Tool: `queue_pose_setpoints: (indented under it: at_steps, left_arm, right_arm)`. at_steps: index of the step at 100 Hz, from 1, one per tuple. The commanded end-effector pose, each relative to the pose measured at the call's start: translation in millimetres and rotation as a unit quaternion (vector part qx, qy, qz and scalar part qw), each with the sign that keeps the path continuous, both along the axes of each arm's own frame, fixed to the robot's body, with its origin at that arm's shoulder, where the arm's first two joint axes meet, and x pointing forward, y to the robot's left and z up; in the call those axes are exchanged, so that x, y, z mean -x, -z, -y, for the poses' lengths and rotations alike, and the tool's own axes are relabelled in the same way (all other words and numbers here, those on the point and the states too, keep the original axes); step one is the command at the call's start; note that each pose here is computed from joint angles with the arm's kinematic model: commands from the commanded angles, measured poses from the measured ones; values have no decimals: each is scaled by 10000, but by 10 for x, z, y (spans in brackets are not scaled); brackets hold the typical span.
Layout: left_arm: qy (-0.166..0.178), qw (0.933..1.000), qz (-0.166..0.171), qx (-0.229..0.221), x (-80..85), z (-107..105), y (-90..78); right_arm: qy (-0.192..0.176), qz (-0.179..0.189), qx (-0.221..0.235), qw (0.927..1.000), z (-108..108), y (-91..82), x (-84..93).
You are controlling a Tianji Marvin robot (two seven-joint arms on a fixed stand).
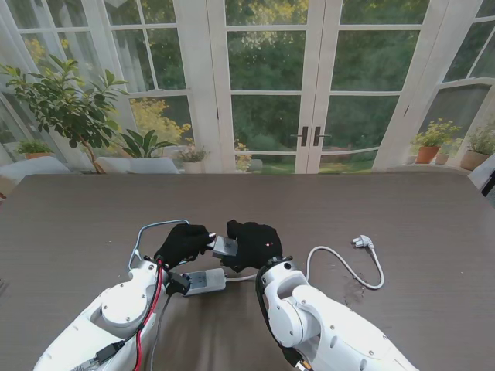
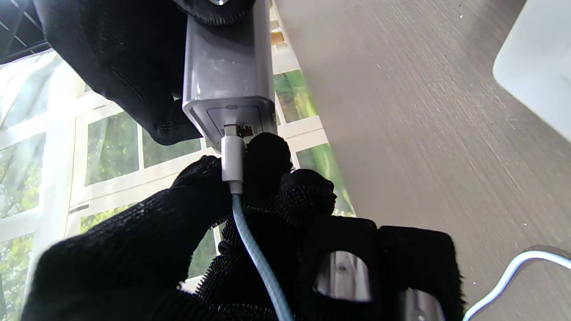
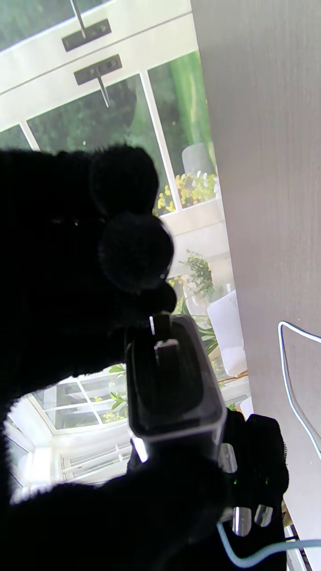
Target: Set up the charging station
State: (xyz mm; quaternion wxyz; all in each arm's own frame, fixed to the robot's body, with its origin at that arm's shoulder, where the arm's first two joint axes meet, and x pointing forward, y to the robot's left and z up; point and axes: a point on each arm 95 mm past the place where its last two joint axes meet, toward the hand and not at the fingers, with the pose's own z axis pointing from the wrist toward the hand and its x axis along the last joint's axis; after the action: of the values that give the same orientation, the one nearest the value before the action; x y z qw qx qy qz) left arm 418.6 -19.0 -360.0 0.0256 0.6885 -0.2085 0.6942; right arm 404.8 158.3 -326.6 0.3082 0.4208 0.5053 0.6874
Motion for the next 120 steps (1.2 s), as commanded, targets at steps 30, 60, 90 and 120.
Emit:
queue_pose_setpoints:
  at_steps: [30, 60, 90, 120]
  left_arm:
    - [215, 9998, -47, 23, 41, 209, 42]
    - [87, 9985, -293, 459, 51, 208, -13]
    - [150, 9964, -668, 497, 91, 105, -70]
    - [304, 9953, -923, -49, 141, -95, -128]
  right_arm:
    - [-71, -56, -268, 9996, -233, -115, 47]
    - [-72, -105, -261, 9996, -218, -92, 31]
    - [-51, -79, -252, 9996, -155, -79, -17]
    - [24, -44, -275, 9996, -62, -93, -69]
